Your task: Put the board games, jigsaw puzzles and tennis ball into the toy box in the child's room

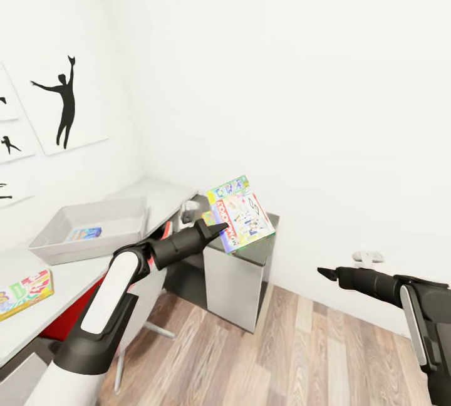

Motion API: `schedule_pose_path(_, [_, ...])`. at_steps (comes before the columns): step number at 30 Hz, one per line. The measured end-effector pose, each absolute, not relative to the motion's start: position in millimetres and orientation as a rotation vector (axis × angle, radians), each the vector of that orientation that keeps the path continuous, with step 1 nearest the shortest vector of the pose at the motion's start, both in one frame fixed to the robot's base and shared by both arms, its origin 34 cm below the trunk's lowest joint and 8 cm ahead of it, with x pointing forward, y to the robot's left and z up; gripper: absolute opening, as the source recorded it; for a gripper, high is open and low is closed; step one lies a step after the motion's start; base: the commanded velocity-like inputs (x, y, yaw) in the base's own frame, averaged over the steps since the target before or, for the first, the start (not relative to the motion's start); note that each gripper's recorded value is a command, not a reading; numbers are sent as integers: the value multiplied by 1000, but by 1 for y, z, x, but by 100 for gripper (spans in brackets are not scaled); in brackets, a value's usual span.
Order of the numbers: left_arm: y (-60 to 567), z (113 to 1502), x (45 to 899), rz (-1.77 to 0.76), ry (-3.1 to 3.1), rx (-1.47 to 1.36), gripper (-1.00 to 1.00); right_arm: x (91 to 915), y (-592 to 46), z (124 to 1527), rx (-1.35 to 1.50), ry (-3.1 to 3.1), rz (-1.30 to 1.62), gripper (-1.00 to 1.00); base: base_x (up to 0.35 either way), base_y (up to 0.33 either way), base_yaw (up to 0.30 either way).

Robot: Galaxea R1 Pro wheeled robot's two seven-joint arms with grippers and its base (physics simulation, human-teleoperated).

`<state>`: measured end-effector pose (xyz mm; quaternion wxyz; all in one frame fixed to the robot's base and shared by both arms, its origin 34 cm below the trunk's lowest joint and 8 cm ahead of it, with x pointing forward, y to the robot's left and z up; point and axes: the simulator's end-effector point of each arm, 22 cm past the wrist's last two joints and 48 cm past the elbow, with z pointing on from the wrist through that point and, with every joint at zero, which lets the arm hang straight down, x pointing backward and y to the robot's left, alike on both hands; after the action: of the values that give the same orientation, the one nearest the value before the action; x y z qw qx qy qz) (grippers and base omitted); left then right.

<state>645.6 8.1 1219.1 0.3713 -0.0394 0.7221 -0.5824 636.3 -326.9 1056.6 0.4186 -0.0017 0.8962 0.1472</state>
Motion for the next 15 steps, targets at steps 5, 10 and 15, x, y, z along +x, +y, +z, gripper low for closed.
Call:
schedule_pose_path(5, [8,1217,646,-1490,1856,-104,-100,636,-325,1055,-5,2250,375,100,340,0,297])
schedule_pose_path(10, [9,1215,647,-1490,1858,-106,-100,637,-325,1054,-5,2252,376,100,340,0,297])
schedule_pose_path(15, [9,1214,648,-1491,1860,-109,-100,637,-324,1053,-6,2255,377,100,340,0,297])
